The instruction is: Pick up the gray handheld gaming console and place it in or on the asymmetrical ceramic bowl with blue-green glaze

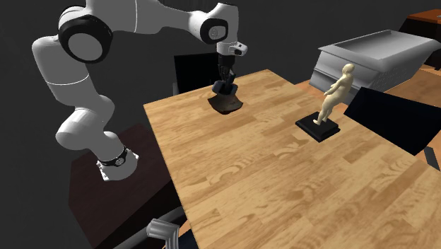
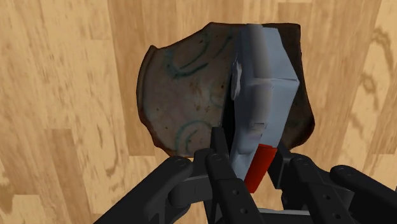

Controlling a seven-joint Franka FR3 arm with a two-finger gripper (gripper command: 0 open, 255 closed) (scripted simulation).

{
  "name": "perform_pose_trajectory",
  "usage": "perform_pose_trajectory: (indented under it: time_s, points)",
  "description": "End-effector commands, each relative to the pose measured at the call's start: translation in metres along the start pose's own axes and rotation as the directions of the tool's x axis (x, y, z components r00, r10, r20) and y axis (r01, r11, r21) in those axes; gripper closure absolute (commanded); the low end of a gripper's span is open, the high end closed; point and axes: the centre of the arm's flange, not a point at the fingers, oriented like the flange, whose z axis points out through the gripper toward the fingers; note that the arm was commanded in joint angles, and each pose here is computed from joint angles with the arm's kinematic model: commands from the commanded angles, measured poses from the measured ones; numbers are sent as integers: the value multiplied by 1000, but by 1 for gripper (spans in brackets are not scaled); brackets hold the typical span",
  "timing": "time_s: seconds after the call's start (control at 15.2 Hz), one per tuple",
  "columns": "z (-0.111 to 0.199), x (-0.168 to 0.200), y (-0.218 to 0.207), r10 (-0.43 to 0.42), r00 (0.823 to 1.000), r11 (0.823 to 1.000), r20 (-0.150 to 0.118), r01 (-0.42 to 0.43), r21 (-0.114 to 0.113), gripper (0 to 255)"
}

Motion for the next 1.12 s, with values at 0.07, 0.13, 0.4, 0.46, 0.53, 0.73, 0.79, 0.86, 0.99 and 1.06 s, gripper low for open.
perform_pose_trajectory:
  time_s: [0.07,0.13,0.4,0.46,0.53,0.73,0.79,0.86,0.99,1.06]
  points:
    - [14,0,1,0,1000,1000,-1,0,0,255]
    - [19,0,1,0,1000,1000,-1,0,0,255]
    - [40,0,1,0,1000,1000,-1,0,0,255]
    - [40,0,1,0,1000,1000,-1,0,0,255]
    - [40,0,1,0,1000,1000,-1,0,0,255]
    - [40,0,1,0,1000,1000,-1,0,0,255]
    - [40,0,1,0,1000,1000,-1,0,0,255]
    - [40,0,1,0,1000,1000,-1,0,0,255]
    - [40,0,1,0,1000,1000,-1,0,0,0]
    - [40,0,1,0,1000,1000,-1,0,0,0]
